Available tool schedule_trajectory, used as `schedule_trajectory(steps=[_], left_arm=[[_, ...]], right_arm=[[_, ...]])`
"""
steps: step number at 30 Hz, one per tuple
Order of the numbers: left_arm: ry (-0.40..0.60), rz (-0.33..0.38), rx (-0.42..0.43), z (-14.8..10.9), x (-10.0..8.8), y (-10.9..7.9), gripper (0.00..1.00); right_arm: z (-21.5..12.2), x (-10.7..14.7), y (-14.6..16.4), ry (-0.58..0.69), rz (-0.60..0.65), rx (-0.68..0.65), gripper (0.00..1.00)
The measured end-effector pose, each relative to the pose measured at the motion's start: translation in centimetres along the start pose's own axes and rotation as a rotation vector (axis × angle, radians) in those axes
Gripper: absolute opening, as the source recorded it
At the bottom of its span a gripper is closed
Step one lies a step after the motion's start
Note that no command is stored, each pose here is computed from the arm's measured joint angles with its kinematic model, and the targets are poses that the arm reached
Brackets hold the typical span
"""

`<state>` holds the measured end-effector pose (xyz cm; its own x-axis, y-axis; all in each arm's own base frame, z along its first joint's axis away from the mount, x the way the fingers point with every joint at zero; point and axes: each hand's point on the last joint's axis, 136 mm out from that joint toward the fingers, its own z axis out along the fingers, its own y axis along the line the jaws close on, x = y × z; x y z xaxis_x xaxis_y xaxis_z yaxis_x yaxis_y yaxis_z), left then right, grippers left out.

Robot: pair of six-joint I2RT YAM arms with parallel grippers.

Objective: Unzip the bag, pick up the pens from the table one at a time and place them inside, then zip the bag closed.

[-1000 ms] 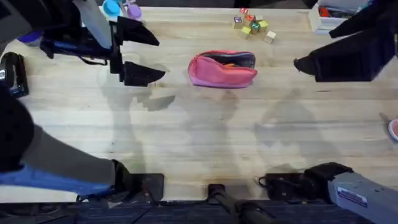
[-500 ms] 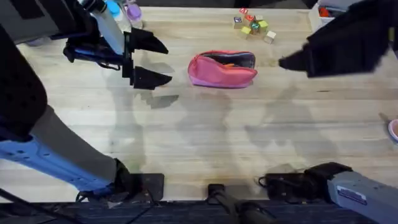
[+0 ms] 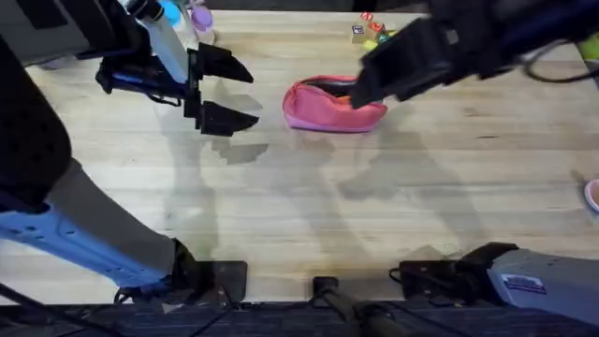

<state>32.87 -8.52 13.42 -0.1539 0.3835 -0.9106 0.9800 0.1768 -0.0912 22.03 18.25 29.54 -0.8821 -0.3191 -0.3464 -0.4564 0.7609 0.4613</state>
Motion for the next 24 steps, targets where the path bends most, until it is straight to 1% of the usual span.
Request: schedule_trajectory(steps=[4,8,11,15,19,22,24], left_arm=[[0.004,0.004,-0.002,0.0,0.1,0.1,0.995],[0.011,0.005,-0.002,0.0,0.2,0.1,0.995],[0.011,0.004,-0.002,0.0,0.2,0.1,0.995],[0.011,0.004,-0.002,0.0,0.2,0.1,0.995],[0.011,0.004,-0.002,0.0,0.2,0.1,0.995],[0.012,0.004,-0.002,0.0,0.2,0.1,0.995],[0.012,0.003,-0.002,0.0,0.2,0.1,0.994]], right_arm=[[2.7,-0.7,1.4,0.051,-0.054,-0.024,0.997],[5.7,-2.0,2.6,0.076,-0.114,-0.04,0.997],[7.7,-3.3,3.6,0.059,-0.165,-0.055,0.997],[9.5,-5.2,5.0,0.002,-0.235,-0.052,0.997],[10.8,-6.3,5.4,-0.052,-0.236,0.042,0.997],[11.4,-6.8,5.1,-0.086,-0.192,0.13,0.997],[11.7,-6.8,4.8,-0.106,-0.139,0.186,0.998]])
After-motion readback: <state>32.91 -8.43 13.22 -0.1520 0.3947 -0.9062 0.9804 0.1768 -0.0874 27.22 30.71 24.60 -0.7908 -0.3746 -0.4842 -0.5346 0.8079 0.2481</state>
